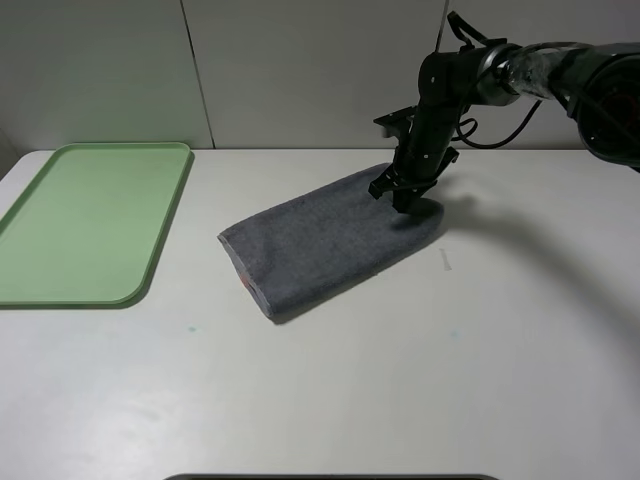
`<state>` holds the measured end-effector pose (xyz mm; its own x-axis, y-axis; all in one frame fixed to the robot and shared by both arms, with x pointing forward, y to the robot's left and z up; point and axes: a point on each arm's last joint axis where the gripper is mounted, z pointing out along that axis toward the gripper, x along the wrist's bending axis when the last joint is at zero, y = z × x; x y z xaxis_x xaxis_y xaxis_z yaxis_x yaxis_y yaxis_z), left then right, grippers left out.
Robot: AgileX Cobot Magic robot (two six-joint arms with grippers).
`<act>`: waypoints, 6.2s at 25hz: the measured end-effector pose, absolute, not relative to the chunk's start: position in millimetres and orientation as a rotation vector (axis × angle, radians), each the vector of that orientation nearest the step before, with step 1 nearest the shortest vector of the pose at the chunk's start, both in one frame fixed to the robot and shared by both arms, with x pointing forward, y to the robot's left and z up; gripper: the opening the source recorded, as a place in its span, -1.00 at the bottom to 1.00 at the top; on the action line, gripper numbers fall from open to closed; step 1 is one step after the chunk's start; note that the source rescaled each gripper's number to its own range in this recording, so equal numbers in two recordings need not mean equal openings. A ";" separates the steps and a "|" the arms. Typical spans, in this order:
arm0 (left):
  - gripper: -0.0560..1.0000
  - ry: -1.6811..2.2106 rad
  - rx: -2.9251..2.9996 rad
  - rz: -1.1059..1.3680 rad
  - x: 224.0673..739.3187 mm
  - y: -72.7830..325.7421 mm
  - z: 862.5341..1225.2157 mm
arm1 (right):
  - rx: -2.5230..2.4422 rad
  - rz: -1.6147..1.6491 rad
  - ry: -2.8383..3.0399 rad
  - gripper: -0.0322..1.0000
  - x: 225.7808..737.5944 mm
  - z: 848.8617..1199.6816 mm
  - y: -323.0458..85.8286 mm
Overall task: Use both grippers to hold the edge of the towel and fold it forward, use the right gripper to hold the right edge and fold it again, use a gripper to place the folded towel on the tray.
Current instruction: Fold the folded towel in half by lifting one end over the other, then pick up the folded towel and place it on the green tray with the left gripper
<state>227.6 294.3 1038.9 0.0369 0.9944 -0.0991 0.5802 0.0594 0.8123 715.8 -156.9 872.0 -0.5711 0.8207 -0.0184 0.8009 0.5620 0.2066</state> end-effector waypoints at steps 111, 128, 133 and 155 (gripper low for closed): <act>0.96 1.630 1.602 0.737 227.6 294.3 1038.9 | 1.500 0.196 2.707 0.98 660.8 961.9 -94.6; 0.96 1.630 1.602 0.737 227.6 294.3 1038.9 | 1.483 0.304 2.662 1.00 652.4 1004.8 -97.5; 0.96 1.630 1.602 0.737 227.6 294.3 1038.9 | 1.497 0.435 2.583 1.00 639.9 1051.3 -102.5; 0.96 1.630 1.602 0.737 227.6 294.3 1038.9 | 1.536 0.561 2.498 1.00 515.1 1131.6 -160.3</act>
<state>227.6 294.3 1038.9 0.0350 0.9942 -0.1017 0.5803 0.0626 0.8120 515.1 -160.3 1131.6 -0.4616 0.8849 0.0625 0.8266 0.4035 0.3923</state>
